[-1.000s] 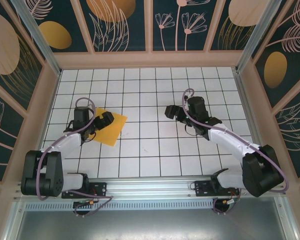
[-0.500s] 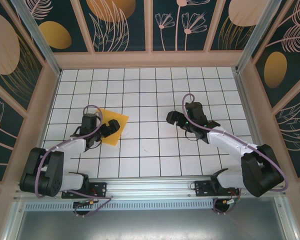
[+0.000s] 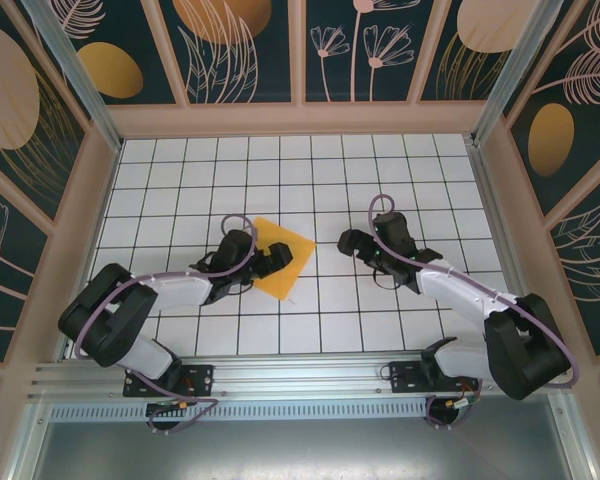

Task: Fold a paper plane with a square sheet of paper (pick it up from the middle)
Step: Move the square sheet of paper to the center of the table.

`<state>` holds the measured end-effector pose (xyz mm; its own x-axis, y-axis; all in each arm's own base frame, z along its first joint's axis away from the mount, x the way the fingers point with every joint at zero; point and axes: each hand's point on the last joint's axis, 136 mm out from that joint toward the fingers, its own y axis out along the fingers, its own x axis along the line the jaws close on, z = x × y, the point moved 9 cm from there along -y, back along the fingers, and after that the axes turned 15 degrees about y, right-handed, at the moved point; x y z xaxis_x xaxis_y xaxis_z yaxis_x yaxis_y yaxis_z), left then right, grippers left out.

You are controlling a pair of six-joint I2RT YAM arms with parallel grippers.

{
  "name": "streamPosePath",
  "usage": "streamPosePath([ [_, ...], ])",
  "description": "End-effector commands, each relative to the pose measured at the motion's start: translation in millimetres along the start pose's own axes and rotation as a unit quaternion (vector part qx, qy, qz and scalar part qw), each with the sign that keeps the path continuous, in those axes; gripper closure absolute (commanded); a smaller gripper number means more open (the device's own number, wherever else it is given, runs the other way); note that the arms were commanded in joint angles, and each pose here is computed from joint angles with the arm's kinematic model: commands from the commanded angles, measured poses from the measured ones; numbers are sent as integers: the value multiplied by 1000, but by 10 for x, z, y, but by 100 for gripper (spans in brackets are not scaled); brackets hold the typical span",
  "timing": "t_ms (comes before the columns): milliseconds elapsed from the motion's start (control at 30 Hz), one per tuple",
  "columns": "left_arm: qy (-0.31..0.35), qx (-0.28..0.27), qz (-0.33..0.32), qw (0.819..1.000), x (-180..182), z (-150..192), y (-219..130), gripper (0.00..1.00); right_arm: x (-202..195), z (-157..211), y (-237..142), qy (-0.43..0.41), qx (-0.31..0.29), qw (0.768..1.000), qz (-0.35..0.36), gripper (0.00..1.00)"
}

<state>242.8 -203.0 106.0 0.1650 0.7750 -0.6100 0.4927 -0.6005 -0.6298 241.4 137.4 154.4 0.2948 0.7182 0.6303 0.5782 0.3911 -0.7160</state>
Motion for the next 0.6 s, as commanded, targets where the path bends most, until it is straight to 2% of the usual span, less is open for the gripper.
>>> streamPosePath([
  [0, -45, 22, 6, 999, -156, 72, 191, 2, -63, 67, -44, 25, 4, 1000, -4, 9],
  [133, -38, -5, 14, 999, -341, -82, 192, 1, 5, 105, -41, 35, 32, 998, -40, 19],
  [300, 6, -75, -85, 994, -335, -287, -190, 1, 207, 193, 20, 38, 74, 992, -91, 35],
  [433, 43, -125, -170, 977, -226, -369, -566, 1, 522, 401, 178, 10, 109, 990, -93, 36],
  [567, 97, -152, -210, 961, -146, -390, -852, 1, 806, 603, 496, -9, 134, 990, -48, 33],
])
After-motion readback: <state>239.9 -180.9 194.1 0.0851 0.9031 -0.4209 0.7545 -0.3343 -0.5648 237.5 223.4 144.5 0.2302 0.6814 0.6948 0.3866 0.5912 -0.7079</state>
